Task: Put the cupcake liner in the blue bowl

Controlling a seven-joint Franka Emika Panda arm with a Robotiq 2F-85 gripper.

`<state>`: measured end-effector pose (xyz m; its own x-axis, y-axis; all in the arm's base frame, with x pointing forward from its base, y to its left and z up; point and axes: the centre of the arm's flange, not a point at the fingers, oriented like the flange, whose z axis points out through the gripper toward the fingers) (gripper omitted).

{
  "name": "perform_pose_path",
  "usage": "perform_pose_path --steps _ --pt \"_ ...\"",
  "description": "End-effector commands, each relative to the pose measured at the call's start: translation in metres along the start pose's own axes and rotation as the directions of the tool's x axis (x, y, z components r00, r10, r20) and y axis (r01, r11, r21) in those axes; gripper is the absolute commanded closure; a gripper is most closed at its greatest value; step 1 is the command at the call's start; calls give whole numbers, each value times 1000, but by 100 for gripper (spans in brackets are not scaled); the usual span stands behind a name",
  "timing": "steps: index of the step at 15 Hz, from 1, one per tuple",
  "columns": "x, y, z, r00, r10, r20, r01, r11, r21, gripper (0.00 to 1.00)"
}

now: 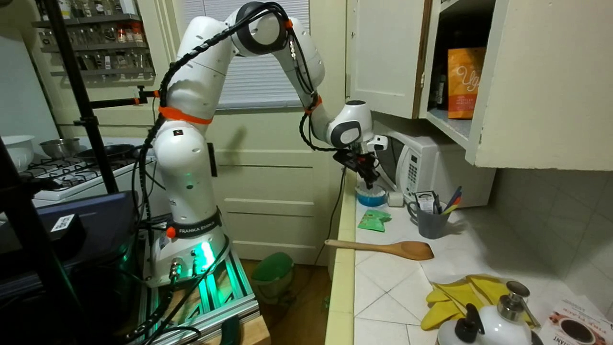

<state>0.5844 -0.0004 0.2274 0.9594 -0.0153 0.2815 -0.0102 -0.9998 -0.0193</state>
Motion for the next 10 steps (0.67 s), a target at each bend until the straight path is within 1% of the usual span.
perform_pose_path --steps 1,3,6,9,10 --pt "-17 1 -9 999 -2 44 4 999 -35 100" --pt "-22 2 -5 997 -9 79 13 999 -41 100" --pt "-28 4 1 994 -19 108 24 999 -47 100" --pt "-27 9 20 991 2 131 6 998 -59 100" --pt "-25 13 27 992 17 125 -8 998 -69 100"
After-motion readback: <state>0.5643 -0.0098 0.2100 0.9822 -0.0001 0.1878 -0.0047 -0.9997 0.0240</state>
